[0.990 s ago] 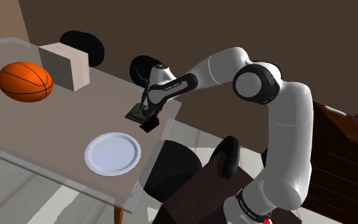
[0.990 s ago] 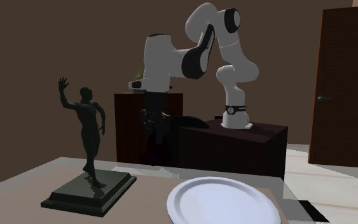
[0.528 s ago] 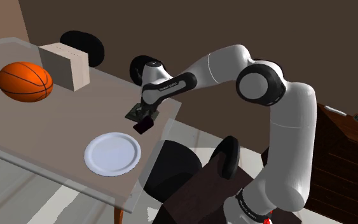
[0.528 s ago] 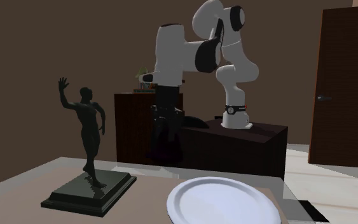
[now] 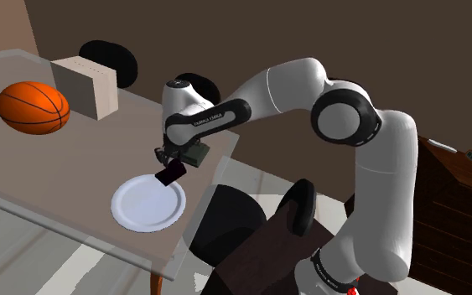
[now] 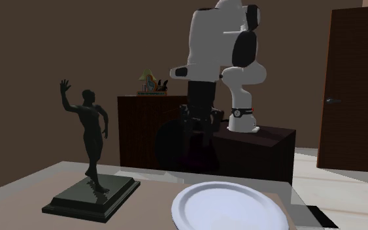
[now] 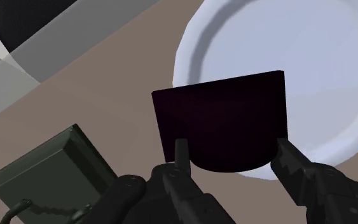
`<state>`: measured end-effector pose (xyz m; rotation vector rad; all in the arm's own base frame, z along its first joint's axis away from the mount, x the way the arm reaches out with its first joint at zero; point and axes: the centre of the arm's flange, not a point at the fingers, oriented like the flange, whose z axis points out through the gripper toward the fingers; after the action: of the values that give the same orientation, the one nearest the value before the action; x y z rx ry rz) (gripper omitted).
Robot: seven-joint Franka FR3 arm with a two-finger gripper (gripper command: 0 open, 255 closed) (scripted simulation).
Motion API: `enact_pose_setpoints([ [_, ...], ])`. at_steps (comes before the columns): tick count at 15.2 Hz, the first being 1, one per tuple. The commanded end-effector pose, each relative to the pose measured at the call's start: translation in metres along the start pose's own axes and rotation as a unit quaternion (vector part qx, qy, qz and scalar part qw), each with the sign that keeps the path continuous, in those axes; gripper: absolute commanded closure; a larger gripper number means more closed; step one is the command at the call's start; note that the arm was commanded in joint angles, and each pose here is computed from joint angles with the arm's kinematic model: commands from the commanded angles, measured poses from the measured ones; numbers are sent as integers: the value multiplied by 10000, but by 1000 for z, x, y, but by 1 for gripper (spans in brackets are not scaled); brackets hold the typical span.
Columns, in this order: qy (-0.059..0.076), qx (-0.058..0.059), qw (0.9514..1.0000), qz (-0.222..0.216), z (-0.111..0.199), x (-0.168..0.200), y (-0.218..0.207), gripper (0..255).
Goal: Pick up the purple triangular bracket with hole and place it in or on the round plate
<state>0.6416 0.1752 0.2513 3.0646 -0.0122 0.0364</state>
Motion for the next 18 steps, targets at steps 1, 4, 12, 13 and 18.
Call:
enact_pose_setpoints([
  [1,0,-1,10000,6,-8,-3,-24,255],
  [4,0,-1,10000,6,-17,-7,-63,255],
  [12,0,-1,10000,6,10,-11,-90,255],
  [13,0,-1,10000,6,15,-11,-90,255],
  [18,0,-1,10000,6,41,-11,-92,255],
])
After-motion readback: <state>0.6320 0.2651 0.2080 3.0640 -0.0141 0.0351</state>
